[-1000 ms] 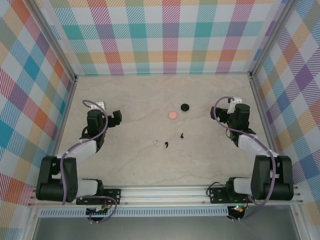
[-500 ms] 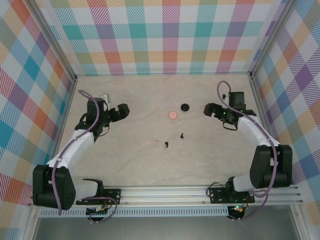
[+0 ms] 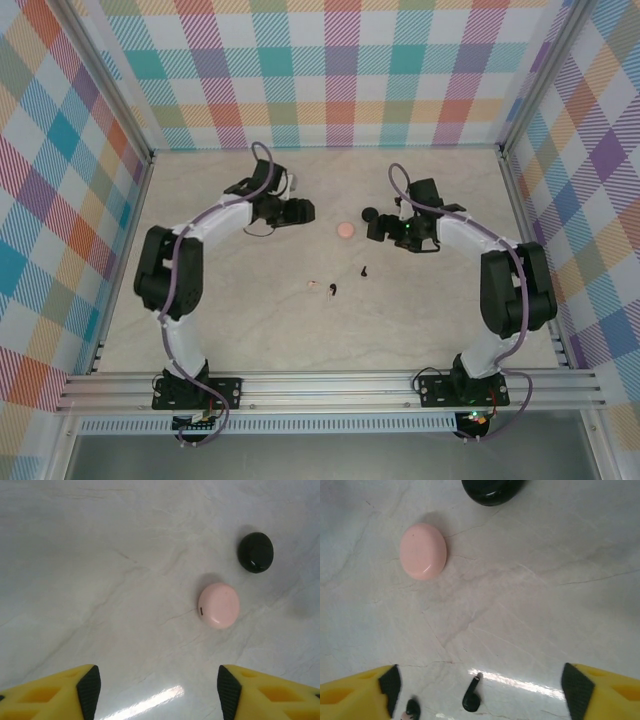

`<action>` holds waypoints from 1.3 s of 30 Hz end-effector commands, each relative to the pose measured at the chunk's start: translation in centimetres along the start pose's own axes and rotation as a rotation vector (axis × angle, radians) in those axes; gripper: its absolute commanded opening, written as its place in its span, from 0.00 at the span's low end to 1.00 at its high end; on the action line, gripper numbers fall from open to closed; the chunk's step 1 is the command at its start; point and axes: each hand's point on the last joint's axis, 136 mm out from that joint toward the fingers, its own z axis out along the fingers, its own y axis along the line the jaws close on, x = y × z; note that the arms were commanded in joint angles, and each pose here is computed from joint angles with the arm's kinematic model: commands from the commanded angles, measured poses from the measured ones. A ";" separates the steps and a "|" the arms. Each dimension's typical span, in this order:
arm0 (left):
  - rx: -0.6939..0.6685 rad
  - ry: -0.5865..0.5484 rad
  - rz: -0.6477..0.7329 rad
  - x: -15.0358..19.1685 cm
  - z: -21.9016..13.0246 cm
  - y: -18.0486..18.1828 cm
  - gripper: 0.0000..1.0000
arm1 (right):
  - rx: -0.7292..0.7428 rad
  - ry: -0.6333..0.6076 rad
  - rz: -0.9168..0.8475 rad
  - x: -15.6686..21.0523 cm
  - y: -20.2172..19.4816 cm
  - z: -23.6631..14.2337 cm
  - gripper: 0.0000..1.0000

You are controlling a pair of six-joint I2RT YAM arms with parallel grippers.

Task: Insert wireless bluetooth earbuds into charging case

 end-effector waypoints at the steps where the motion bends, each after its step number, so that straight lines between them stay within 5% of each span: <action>1: 0.071 0.085 0.003 0.0 2.1 -2.0 0.60 | -0.043 0.044 0.044 -0.1 1.3 1.0 0.72; 4: 0.115 0.112 0.010 -0.9 4.1 -3.4 0.57 | -0.076 0.093 0.068 0.1 1.9 2.3 0.53; 14: 0.235 0.156 0.004 -2.6 8.5 -5.8 0.46 | -0.056 0.146 0.105 -0.4 2.9 5.3 0.24; 30: 0.242 0.230 -0.046 -1.6 12.5 -5.5 0.21 | -0.027 0.194 0.127 -0.3 3.2 8.4 0.14; 39: 0.182 0.297 -0.017 1.0 11.6 -4.7 0.18 | -0.006 0.208 0.133 -0.6 2.8 9.4 0.13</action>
